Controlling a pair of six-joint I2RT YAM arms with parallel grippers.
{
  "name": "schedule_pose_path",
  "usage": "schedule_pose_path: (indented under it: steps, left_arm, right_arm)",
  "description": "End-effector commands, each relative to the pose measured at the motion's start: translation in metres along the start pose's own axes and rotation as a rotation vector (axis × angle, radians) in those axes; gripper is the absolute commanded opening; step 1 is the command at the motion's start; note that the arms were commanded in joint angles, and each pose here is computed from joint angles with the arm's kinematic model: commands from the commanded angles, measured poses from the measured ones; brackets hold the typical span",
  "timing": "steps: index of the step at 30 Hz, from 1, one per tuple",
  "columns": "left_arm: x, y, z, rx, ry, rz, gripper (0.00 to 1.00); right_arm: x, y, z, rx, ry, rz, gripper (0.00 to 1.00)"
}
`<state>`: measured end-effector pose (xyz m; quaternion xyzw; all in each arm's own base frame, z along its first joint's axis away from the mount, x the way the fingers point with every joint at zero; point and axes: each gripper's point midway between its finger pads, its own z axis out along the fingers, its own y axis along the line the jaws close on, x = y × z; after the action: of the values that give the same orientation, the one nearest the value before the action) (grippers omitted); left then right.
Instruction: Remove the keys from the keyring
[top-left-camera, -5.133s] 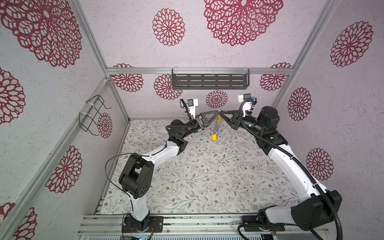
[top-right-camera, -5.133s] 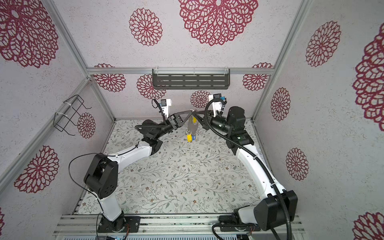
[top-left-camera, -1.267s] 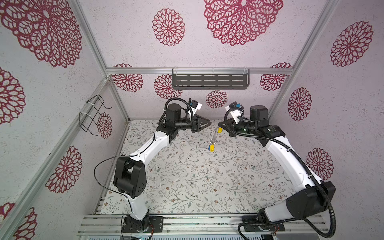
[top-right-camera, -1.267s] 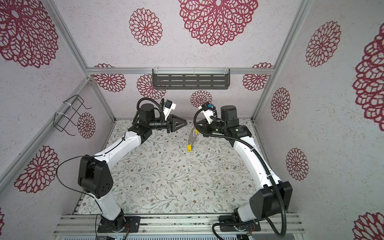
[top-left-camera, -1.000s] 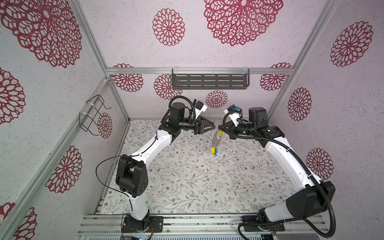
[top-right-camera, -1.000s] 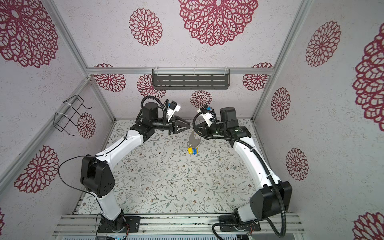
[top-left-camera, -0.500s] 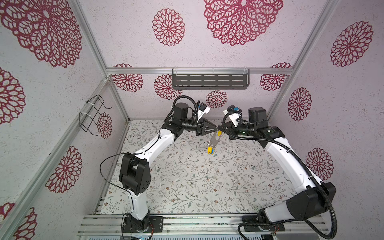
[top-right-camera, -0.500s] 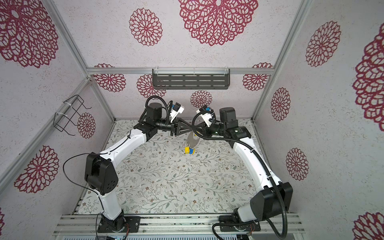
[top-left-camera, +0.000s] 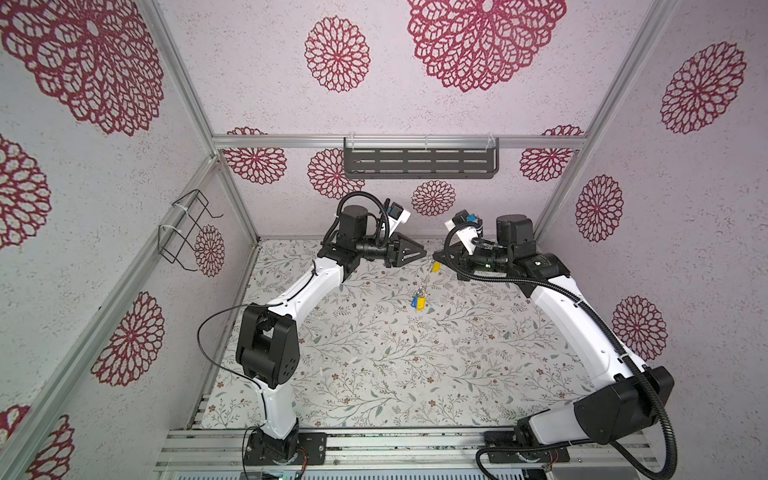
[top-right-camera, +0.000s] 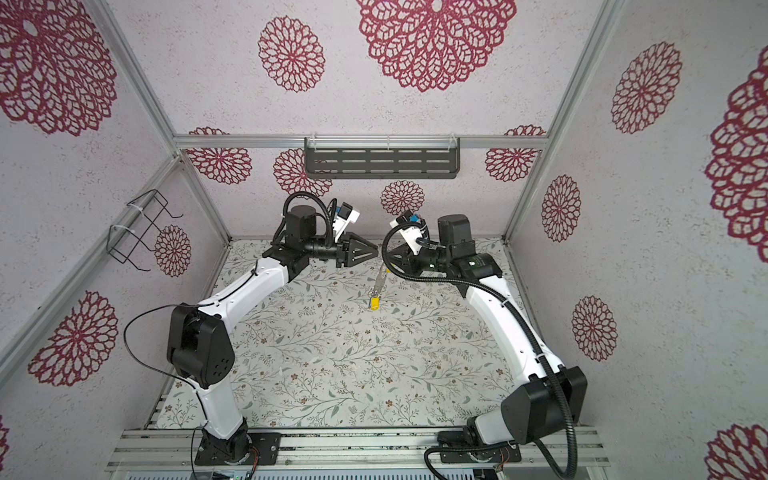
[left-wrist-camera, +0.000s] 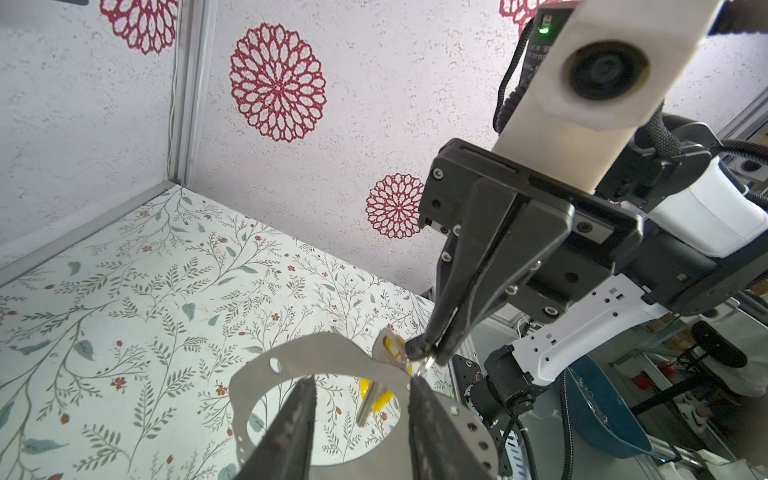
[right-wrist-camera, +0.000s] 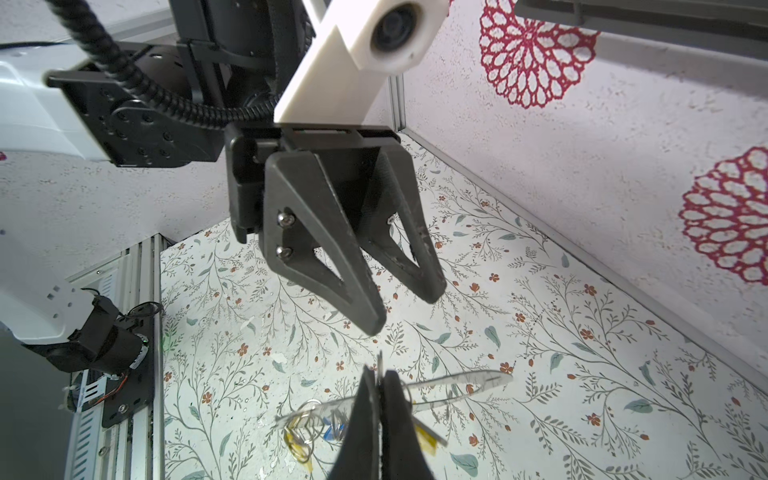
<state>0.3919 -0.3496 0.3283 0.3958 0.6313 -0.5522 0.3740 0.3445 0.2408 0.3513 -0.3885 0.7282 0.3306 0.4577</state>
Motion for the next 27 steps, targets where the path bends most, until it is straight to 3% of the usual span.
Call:
schedule_pose_path:
  steps: [1,27]
  left_arm:
    - [0.0023,-0.0055,0.0091,0.045,-0.004,0.013,0.39]
    - [0.0035,-0.0082,0.0173,0.083,-0.005,-0.006,0.31]
  right_arm:
    - [-0.0270,0.0153,-0.0161,-0.012,-0.086,-0.060,0.00]
    - [-0.0336,0.0167,-0.0154,-0.009,-0.095,-0.067,0.00]
